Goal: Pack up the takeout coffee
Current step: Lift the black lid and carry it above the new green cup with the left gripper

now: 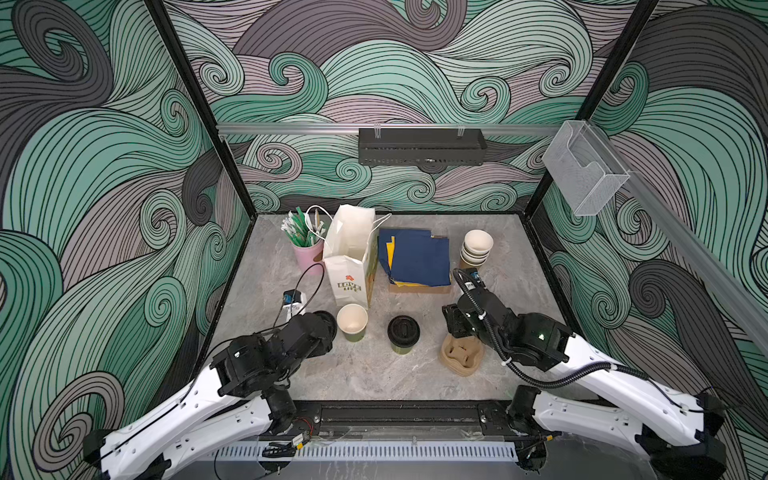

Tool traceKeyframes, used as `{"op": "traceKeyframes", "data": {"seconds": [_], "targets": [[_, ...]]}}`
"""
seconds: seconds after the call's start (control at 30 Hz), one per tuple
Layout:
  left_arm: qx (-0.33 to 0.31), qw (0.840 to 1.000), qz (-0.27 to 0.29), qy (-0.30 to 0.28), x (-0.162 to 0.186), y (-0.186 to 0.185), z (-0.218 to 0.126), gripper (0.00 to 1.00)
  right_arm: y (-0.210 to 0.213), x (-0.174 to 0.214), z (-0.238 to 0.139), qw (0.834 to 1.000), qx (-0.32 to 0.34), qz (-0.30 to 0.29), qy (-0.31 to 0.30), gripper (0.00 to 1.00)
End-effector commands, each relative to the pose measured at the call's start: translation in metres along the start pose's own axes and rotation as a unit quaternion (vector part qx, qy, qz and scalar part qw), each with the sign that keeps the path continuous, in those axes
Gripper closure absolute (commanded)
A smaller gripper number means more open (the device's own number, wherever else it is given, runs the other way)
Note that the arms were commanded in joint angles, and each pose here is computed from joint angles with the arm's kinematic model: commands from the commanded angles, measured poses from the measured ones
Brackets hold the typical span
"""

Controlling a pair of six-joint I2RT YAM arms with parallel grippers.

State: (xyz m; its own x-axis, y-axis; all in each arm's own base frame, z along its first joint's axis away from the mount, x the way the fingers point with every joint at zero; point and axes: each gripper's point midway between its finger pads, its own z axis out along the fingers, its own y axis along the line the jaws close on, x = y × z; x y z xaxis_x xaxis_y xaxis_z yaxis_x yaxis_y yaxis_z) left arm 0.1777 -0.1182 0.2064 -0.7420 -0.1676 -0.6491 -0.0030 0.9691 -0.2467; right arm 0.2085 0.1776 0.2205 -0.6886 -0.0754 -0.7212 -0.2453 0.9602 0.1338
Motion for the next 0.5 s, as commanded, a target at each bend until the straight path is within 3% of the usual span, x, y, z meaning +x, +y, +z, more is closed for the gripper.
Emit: {"op": "traceKeyframes", "data": {"seconds": [0.0, 0.17, 0.47], "targets": [[0.010, 0.997, 0.074, -0.008, -0.017, -0.028, 0.014, 0.36, -0.002, -0.005, -0.003, 1.000, 0.000, 0.008, -0.011, 0.45], [0.006, 0.995, 0.097, 0.020, -0.018, -0.048, 0.036, 0.36, -0.007, -0.003, -0.007, 1.000, 0.003, 0.015, -0.012, 0.45], [-0.016, 0.994, 0.087, 0.061, -0.008, -0.049, 0.064, 0.37, -0.010, 0.000, -0.008, 1.000, 0.005, 0.022, -0.011, 0.45]]}}
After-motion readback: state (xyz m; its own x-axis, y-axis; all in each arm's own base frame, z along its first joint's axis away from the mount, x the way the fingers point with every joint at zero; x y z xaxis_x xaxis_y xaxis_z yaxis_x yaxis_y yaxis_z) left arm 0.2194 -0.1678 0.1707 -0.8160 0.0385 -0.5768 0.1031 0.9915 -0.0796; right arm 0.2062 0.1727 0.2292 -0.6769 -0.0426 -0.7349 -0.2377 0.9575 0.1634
